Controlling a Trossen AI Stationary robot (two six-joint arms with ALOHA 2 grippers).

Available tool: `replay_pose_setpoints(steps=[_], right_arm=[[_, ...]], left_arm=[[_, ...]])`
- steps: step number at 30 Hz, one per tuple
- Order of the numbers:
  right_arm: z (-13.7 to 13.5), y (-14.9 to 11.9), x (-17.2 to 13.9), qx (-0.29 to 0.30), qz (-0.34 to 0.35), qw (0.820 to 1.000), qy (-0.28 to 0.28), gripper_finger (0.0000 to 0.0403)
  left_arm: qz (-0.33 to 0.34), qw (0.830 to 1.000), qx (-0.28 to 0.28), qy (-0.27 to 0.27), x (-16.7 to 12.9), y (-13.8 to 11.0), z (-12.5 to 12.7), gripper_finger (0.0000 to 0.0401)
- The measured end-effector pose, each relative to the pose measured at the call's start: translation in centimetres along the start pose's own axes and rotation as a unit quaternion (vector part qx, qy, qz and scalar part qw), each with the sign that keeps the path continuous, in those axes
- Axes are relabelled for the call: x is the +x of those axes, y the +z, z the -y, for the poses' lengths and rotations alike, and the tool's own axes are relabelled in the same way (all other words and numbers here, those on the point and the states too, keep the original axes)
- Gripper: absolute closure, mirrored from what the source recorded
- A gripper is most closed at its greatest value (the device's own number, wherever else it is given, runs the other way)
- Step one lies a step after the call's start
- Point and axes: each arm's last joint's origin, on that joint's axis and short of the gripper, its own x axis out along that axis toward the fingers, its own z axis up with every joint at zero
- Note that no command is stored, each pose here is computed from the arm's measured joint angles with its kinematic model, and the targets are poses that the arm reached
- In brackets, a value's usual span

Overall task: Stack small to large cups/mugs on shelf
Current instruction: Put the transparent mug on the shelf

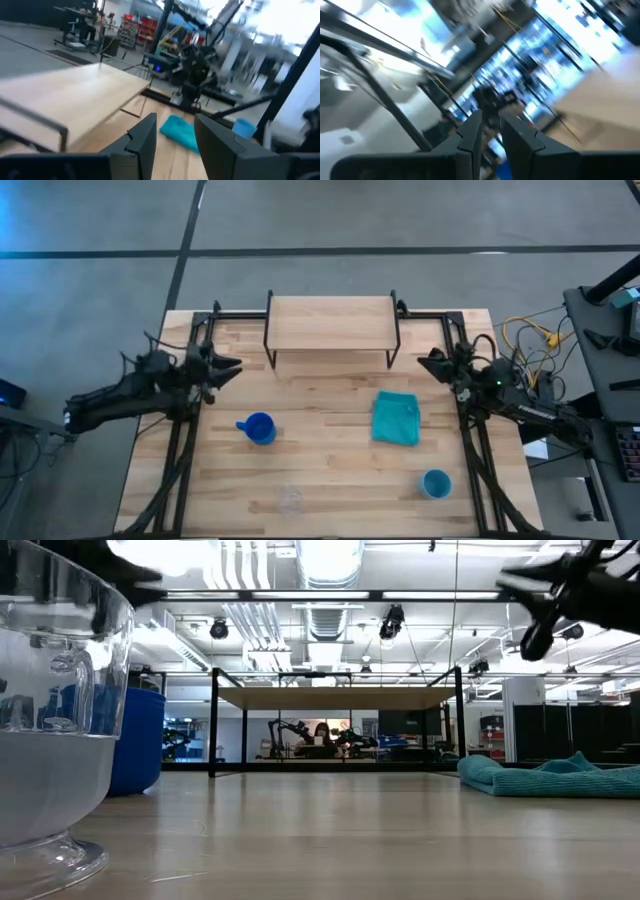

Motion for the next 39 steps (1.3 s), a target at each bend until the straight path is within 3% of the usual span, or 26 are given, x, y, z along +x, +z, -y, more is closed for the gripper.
replay_pose_setpoints(steps=[4, 10, 17, 21, 24, 27, 33, 39], right_arm=[[-1.1, 1.1, 0.3, -0.010, 0.026, 0.999, 0.028, 0.0337], [-3.5, 3.5, 1.8, -0.040, -0.009, 0.999, -0.007, 0.0337], [-8.0, 7.8, 4.7, -0.101, -0.087, 0.991, -0.020, 0.0337], [-10.9, 10.7, 6.1, -0.161, -0.099, 0.982, -0.012, 0.0337], [-12.7, 12.5, 6.8, -0.229, -0.103, 0.968, -0.007, 0.0337], [-14.1, 13.8, 7.4, -0.257, -0.109, 0.960, -0.006, 0.0337], [-14.8, 14.4, 8.5, -0.225, -0.188, 0.956, -0.008, 0.0337], [-13.1, 12.9, 10.1, -0.149, -0.293, 0.943, -0.053, 0.0337]], left_arm=[[-0.050, 0.997, 0.058, 0.010, -0.5, 3.9, 1.2, 0.0283], [-0.094, 0.990, 0.101, 0.016, -0.7, 9.6, 2.8, 0.0283], [-0.059, 0.979, 0.196, 0.014, -0.2, 15.0, 4.3, 0.0283], [-0.013, 0.979, 0.199, 0.026, 0.1, 17.5, 5.0, 0.0283], [0.010, 0.980, 0.196, 0.024, 0.2, 18.5, 5.2, 0.0283], [0.007, 0.980, 0.195, 0.025, 0.6, 18.6, 5.3, 0.0283], [-0.011, 0.991, 0.133, 0.027, 1.7, 18.1, 5.1, 0.0283], [-0.056, 0.992, 0.110, -0.014, 4.2, 17.3, 5.1, 0.0283]])
